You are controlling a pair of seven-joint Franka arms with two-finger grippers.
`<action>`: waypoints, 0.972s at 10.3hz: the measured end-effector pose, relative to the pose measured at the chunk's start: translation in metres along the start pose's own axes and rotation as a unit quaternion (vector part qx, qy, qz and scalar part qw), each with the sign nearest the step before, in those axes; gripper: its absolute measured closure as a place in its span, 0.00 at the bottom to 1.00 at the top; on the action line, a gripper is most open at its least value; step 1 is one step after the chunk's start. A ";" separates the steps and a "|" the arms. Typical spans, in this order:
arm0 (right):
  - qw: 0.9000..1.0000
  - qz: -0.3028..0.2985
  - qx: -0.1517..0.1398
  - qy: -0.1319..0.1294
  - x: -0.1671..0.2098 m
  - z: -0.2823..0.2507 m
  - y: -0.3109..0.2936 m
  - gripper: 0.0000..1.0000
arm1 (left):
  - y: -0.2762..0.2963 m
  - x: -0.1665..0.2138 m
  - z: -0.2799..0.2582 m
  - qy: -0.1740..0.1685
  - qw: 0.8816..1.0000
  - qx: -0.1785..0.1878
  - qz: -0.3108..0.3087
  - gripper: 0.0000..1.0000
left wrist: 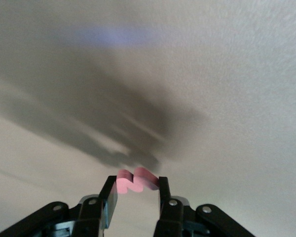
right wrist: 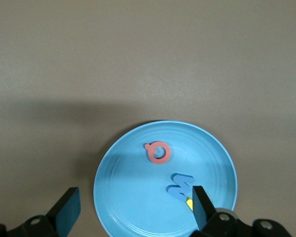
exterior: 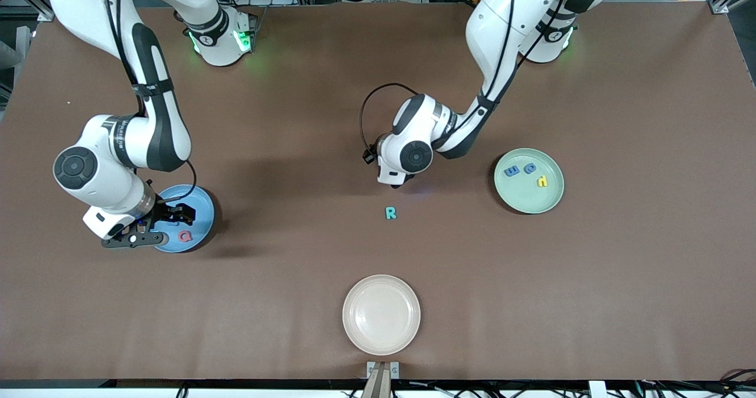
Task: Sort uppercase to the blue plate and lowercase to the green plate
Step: 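Carry the pink M toward the green plate while the right gripper moves off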
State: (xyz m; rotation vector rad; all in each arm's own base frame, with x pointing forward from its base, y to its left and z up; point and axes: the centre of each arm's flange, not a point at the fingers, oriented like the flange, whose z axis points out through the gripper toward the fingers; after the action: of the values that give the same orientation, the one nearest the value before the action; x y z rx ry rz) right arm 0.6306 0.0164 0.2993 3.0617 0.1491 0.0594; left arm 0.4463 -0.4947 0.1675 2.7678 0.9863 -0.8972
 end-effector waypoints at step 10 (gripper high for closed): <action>0.996 0.082 0.012 0.015 0.016 -0.026 -0.123 0.00 | -0.066 0.099 -0.095 -0.030 0.993 0.085 0.078 0.62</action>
State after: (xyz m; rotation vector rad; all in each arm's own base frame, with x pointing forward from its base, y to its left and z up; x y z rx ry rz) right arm 0.6341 0.1422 0.3161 3.0919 -0.1009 0.1140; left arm 0.5158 -0.3634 0.2002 2.8868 0.7021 -1.0780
